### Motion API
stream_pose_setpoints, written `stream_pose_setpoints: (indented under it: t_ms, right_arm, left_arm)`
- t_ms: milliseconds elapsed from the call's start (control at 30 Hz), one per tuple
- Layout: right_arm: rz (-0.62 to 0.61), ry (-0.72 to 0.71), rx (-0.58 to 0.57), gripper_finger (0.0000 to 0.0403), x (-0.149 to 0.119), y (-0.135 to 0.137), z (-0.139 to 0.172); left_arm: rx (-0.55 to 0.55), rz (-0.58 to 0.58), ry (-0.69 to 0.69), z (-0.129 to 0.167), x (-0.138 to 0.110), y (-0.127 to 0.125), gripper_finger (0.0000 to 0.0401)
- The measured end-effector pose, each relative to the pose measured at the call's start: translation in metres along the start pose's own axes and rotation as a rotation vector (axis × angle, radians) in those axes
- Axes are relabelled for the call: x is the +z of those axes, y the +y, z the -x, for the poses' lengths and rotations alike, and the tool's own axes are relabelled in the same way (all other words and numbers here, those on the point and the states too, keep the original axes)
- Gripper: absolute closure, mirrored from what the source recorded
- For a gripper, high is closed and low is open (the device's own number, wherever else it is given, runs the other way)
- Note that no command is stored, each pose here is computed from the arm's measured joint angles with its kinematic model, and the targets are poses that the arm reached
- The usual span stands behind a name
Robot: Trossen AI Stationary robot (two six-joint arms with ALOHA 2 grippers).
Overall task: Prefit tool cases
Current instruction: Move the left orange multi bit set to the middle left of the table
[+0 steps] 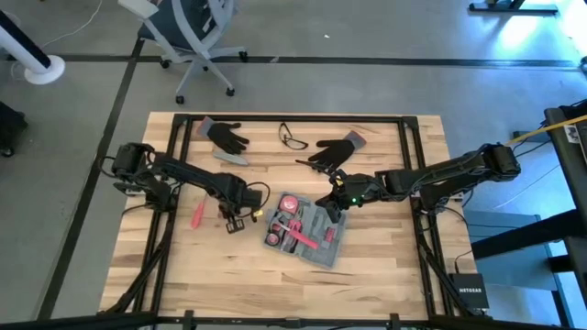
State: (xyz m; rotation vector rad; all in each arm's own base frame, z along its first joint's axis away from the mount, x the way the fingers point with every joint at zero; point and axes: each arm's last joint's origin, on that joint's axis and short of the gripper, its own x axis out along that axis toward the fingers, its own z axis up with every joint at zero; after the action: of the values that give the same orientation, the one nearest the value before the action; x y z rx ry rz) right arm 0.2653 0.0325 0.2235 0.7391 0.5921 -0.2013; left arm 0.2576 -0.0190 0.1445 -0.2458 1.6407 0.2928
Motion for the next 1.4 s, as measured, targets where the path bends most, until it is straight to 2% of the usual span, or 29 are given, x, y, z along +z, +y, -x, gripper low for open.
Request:
stream_pose_setpoints:
  t_ms: [233,700,1233,1400]
  right_arm:
    - [0.000,0.004,0.004,0.0402,0.000,0.000,0.000]
    - [0.000,-0.002,-0.001,0.0402,0.000,0.000,0.000]
    - [-0.006,-0.002,-0.001,0.0402,0.000,0.000,0.000]
    - [-0.010,-0.002,-0.001,0.0402,0.000,0.000,0.000]
  left_arm:
    - [-0.031,-0.107,0.006,0.000,0.000,-0.002,0.0401]
    - [-0.008,-0.136,0.059,-0.011,-0.010,0.006,0.0401]
    - [0.004,-0.283,0.072,-0.012,-0.007,0.019,0.0401]
    - [0.054,-0.348,0.114,-0.013,-0.011,0.022,0.0401]
